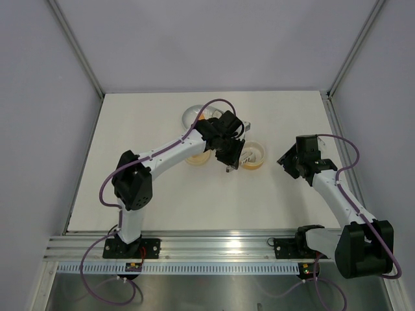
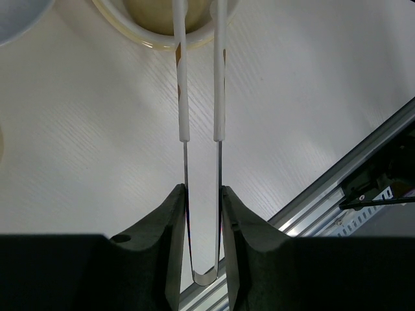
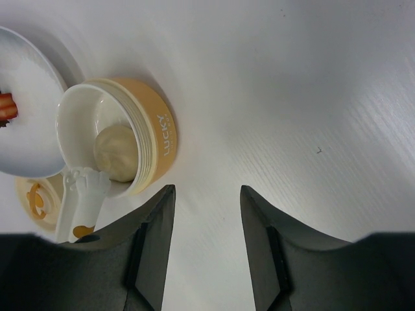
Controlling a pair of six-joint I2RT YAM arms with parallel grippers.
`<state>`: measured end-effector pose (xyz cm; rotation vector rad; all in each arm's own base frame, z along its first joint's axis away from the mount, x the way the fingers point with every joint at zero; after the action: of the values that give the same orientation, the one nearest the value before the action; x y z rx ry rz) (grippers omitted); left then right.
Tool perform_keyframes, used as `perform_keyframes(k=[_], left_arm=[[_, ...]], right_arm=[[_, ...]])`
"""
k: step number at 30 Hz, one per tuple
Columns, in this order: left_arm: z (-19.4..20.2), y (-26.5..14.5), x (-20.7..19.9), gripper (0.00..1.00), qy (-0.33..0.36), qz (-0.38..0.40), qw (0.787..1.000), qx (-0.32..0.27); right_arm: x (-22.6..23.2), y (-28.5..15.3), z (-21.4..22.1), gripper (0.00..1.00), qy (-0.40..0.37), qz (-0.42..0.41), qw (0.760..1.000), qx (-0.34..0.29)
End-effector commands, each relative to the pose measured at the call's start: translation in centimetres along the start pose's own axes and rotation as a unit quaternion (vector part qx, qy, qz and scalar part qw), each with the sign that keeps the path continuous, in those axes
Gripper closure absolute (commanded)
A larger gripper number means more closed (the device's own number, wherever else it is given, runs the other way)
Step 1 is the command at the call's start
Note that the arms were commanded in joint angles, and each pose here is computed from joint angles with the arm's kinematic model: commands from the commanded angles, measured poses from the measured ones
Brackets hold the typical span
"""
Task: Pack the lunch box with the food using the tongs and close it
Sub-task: Place the fake food in the packing box, then pick up the fake food from the plate.
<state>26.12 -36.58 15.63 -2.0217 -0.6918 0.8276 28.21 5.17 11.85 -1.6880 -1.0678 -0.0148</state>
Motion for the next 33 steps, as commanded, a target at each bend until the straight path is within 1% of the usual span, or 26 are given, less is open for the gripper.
perform_keyframes(k=[1, 6, 10, 11, 13, 14, 16, 19, 21, 24, 27, 28, 31, 33], left_arm=[[-1.8, -2.4, -1.1, 0.8, 0.008, 0.009, 0.999, -0.044], [-2.4, -3.5, -0.8, 0.81, 0.011, -0.004, 0.998, -0.061], [-3.5, -5.7, 1.2, 0.84, -0.001, -0.027, 0.996, -0.084], [-4.0, -6.5, 2.7, 0.86, -0.015, -0.032, 0.995, -0.096], [-3.9, -6.8, 4.3, 0.87, -0.035, -0.028, 0.995, -0.093], [-4.0, -7.1, 6.2, 0.87, -0.056, -0.037, 0.993, -0.092], [-4.0, -7.2, 8.1, 0.86, -0.079, -0.049, 0.992, -0.088], [-3.8, -6.7, 9.6, 0.82, -0.096, -0.068, 0.99, -0.08], [-3.4, -5.8, 10.6, 0.82, -0.105, -0.075, 0.989, -0.066], [-3.1, -4.7, 12.0, 0.82, -0.12, -0.078, 0.989, -0.048], [-3.4, -3.9, 13.3, 0.82, -0.126, -0.08, 0.988, -0.047], [-3.1, -3.2, 13.8, 0.82, -0.131, -0.085, 0.987, -0.035], [-3.6, -2.2, 14.6, 0.82, -0.129, -0.096, 0.987, -0.03], [-4.1, -2.0, 14.8, 0.82, -0.131, -0.1, 0.986, -0.032]], right_arm=[[1.1, -0.5, -0.8, 0.48, -0.005, -0.022, 1.0, -0.013], [1.0, -0.5, -0.8, 0.47, -0.004, -0.019, 1.0, -0.012], [0.7, -0.8, -0.8, 0.46, -0.004, -0.017, 1.0, -0.016], [0.6, -0.9, -1.0, 0.45, -0.003, -0.014, 1.0, -0.02], [0.7, -1.0, -1.2, 0.43, -0.001, -0.014, 1.0, -0.025], [0.7, -1.1, -1.2, 0.42, 0.0, -0.013, 1.0, -0.026], [1.0, -1.2, -1.4, 0.41, -0.001, -0.015, 1.0, -0.027], [1.6, -1.4, -1.6, 0.4, 0.001, -0.023, 0.999, -0.027], [1.8, -1.6, -1.7, 0.4, 0.001, -0.027, 0.999, -0.025], [1.7, -1.6, -1.8, 0.37, 0.002, -0.021, 0.999, -0.027], [1.4, -1.6, -1.9, 0.36, 0.001, -0.013, 0.999, -0.029], [1.3, -1.6, -1.8, 0.36, 0.001, -0.01, 1.0, -0.028], [1.1, -1.4, -1.7, 0.35, 0.002, -0.009, 1.0, -0.028], [0.9, -1.3, -1.6, 0.32, 0.002, -0.003, 1.0, -0.027]])
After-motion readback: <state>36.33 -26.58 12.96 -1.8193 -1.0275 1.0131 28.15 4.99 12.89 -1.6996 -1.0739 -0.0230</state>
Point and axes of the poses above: each gripper's point midway between its finger pads, its own y axis out along the fingers, its own x axis along the line the jaws close on, z = x × y, the point moved 2 cm from there along -y, back along the fingers, and after that the axes turned 6 degrees about y, right-handed, at the moved point
